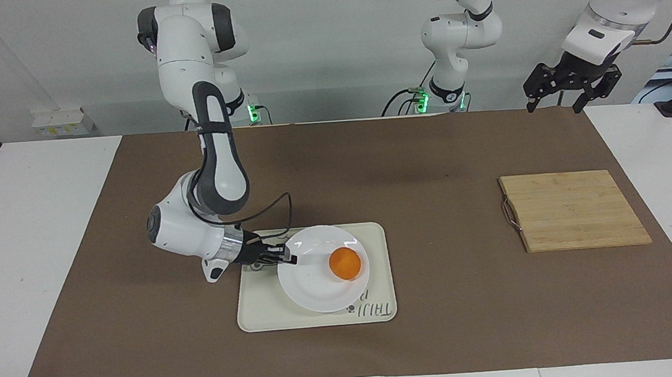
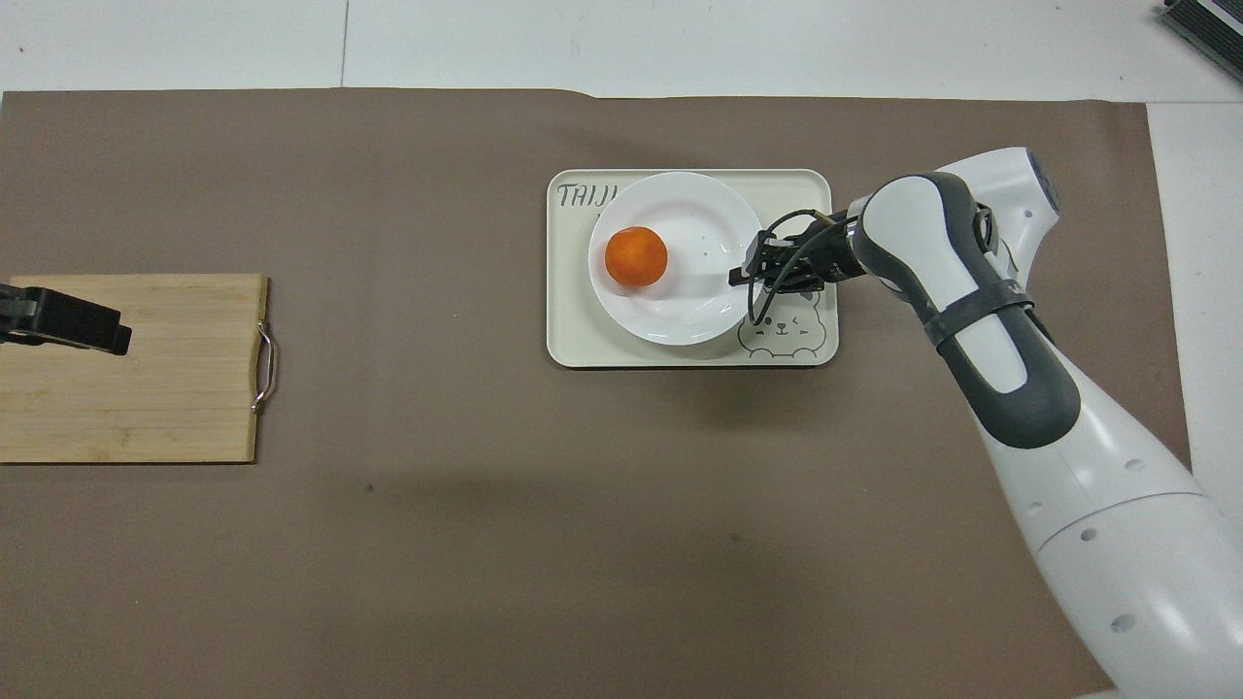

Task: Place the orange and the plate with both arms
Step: 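Open the right gripper and release the plate rim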

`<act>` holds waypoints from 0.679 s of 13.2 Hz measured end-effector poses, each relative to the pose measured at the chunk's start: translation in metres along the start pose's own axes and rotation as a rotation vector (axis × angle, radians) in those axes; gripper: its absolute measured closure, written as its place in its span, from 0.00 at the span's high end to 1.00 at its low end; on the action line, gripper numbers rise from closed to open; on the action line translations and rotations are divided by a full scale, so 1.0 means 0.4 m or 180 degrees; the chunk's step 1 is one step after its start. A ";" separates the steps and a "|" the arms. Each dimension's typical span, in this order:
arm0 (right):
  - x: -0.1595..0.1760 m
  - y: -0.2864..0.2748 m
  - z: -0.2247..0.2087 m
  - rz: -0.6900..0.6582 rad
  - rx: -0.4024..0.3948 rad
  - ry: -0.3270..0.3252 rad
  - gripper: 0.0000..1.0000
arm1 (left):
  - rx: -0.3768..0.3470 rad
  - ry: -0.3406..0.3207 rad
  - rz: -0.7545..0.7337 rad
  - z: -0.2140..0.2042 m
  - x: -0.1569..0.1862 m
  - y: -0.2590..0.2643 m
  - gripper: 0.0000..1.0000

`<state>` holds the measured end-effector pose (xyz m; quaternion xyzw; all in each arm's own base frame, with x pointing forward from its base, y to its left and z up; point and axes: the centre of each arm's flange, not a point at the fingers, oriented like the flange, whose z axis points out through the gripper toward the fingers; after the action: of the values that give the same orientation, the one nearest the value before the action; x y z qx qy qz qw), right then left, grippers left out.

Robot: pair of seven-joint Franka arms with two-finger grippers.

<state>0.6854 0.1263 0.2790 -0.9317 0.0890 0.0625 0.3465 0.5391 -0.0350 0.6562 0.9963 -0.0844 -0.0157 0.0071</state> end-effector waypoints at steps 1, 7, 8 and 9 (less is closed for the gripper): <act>0.000 0.000 0.001 -0.0017 -0.0001 -0.0001 0.08 | 0.0000 0.0000 0.0000 0.000 0.000 0.000 1.00; 0.002 0.007 0.029 -0.0008 -0.0087 0.0182 0.25 | 0.0000 0.0000 0.0000 0.000 0.000 0.000 1.00; 0.004 0.010 0.026 -0.0003 -0.0092 0.0201 0.35 | 0.0000 0.0000 0.0000 0.000 0.000 0.000 1.00; 0.006 0.015 0.020 0.0005 -0.0092 0.0213 0.47 | 0.0000 0.0000 0.0000 0.000 0.000 0.000 1.00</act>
<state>0.6862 0.1268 0.2687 -0.9381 0.1003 0.0328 0.3298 0.5391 -0.0350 0.6562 0.9963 -0.0844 -0.0157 0.0071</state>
